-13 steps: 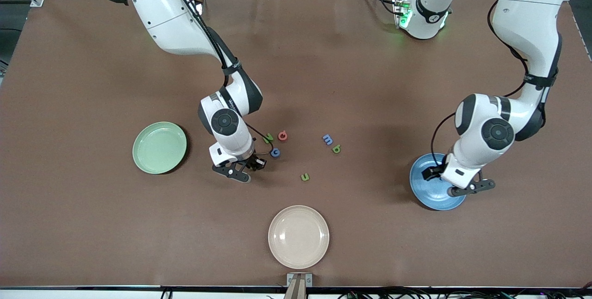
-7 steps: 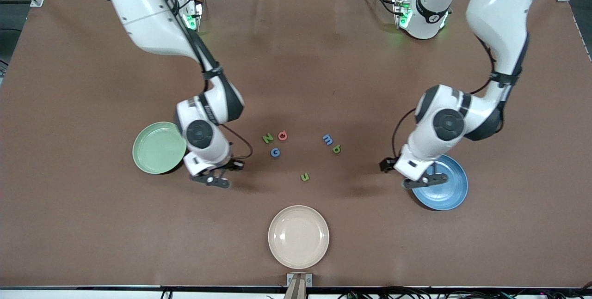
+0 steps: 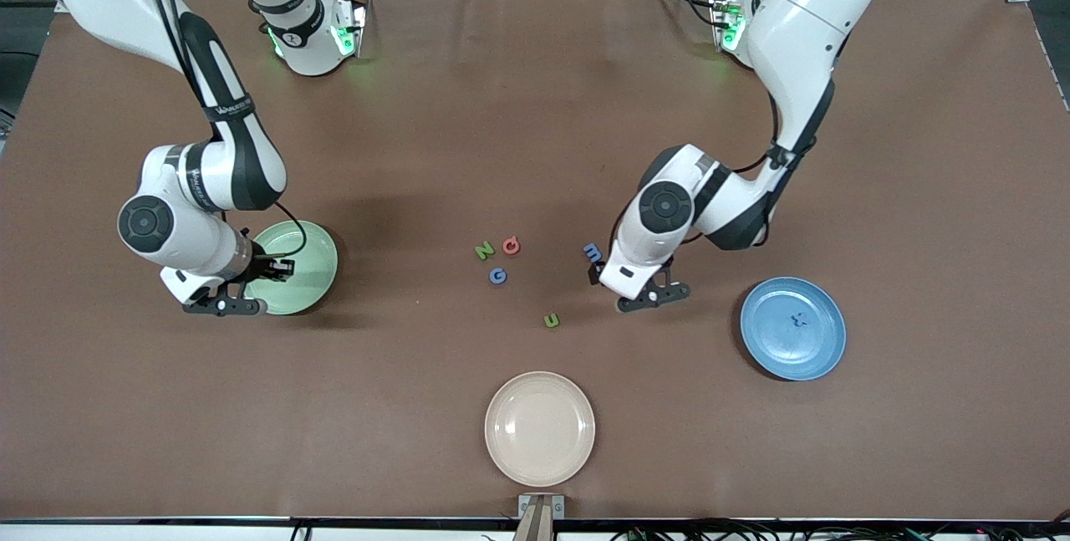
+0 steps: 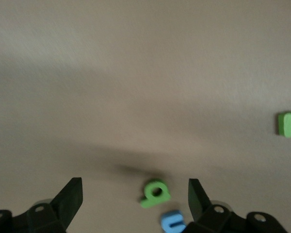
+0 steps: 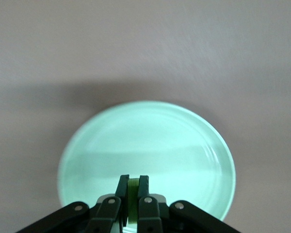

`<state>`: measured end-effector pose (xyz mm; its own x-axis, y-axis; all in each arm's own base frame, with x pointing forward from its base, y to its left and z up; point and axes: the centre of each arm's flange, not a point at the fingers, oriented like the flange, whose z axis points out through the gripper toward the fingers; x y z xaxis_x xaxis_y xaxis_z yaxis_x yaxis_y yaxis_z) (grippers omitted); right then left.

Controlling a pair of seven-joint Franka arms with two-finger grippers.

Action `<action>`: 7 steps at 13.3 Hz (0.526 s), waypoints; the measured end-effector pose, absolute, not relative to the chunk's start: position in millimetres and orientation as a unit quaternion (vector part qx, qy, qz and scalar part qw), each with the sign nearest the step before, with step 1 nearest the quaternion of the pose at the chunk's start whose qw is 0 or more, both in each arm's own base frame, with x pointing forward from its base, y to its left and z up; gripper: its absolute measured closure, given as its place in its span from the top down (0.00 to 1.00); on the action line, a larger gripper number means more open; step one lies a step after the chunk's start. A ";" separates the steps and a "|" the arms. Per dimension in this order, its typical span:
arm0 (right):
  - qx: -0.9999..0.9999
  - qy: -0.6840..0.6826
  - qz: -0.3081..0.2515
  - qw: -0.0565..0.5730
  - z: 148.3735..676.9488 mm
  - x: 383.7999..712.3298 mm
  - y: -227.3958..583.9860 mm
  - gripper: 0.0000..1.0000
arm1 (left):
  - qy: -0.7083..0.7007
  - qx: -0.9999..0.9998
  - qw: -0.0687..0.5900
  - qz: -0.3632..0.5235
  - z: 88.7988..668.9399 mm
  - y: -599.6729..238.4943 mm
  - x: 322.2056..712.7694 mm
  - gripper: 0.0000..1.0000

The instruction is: Sort upper and lower case letters into plates

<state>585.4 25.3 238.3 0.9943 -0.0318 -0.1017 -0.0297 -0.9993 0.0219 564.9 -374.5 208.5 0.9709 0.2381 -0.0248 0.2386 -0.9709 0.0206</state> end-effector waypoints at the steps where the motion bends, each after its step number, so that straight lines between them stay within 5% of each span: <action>1: 0.998 -0.016 -0.057 0.010 229.9 578.5 20.1 0.18 | 0.130 0.991 0.009 -0.015 202.5 -382.1 558.5 0.94; 7: 0.998 -0.055 -0.029 0.006 253.0 587.2 88.1 0.84 | 0.190 0.981 -0.004 -0.031 175.9 -386.2 549.7 0.81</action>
